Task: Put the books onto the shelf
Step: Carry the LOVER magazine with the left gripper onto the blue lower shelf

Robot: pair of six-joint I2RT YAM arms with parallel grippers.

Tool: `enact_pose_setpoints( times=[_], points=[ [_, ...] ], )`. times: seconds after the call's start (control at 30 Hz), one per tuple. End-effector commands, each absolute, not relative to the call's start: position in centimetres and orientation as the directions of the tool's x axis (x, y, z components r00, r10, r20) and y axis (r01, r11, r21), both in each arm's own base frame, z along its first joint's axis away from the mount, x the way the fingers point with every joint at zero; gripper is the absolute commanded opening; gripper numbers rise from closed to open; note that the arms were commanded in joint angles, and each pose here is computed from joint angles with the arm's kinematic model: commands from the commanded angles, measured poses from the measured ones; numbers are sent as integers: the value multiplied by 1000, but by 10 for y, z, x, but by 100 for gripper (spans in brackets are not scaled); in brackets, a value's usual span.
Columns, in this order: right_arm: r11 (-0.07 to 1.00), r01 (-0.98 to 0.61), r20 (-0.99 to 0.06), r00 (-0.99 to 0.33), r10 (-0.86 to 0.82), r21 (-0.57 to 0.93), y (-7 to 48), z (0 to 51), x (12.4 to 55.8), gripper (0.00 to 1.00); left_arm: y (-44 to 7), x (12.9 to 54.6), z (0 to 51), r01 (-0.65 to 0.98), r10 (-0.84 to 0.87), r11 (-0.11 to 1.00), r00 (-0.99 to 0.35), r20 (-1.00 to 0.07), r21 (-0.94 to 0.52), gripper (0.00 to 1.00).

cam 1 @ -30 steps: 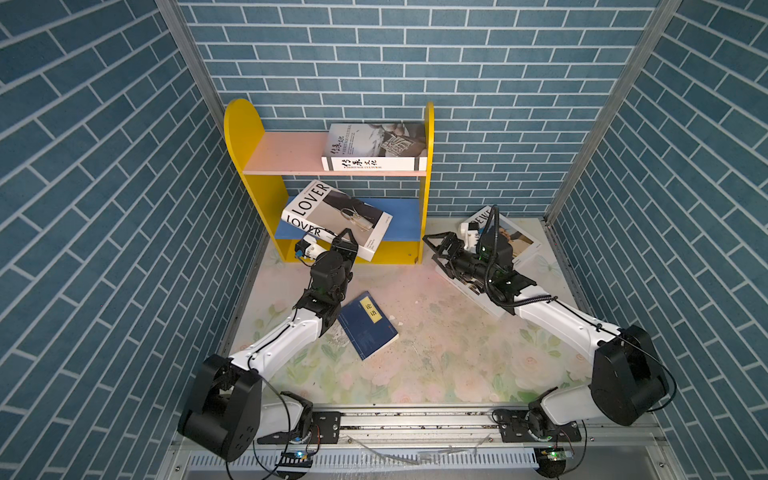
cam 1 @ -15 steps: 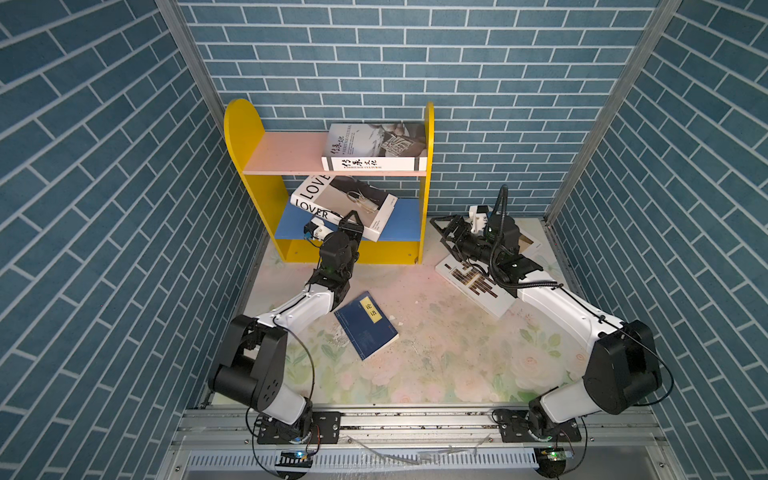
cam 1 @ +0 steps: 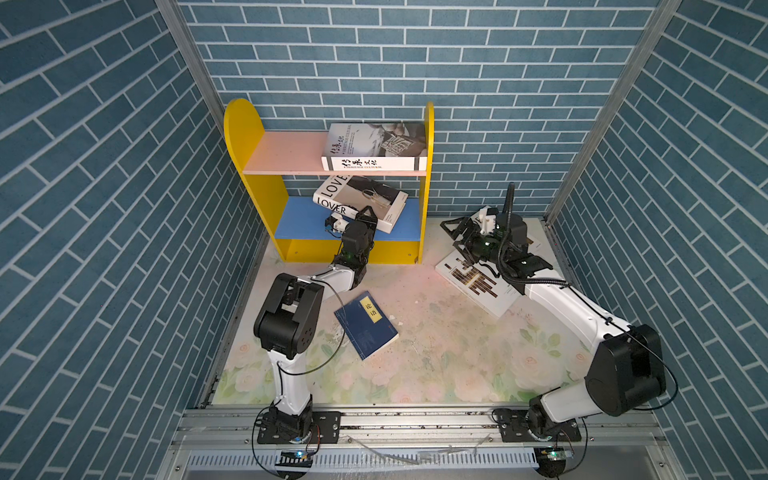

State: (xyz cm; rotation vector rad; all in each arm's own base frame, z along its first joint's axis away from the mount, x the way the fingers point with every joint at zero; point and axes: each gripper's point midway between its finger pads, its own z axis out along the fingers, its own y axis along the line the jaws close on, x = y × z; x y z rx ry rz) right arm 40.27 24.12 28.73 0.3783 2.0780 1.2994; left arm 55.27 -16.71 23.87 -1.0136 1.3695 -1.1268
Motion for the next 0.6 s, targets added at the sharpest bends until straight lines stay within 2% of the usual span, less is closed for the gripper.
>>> enact_pose_setpoints(
  times=[0.0,0.2,0.37,0.57],
  points=[
    [489,-131,-424,-714,557,862,228,308,398,98,-181,555,264,72,-982,167,-81,-172,-983,38],
    [490,-113,-412,-718,562,865,220,305,400,98,-210,556,243,25,-983,138,-115,-140,-990,47],
    [488,-101,-403,-718,567,867,214,300,403,98,-224,545,237,-32,-977,166,-141,-160,-986,72],
    [477,-99,-393,-722,570,873,213,295,407,98,-241,528,235,-94,-959,196,-225,-171,-976,86]
  ],
)
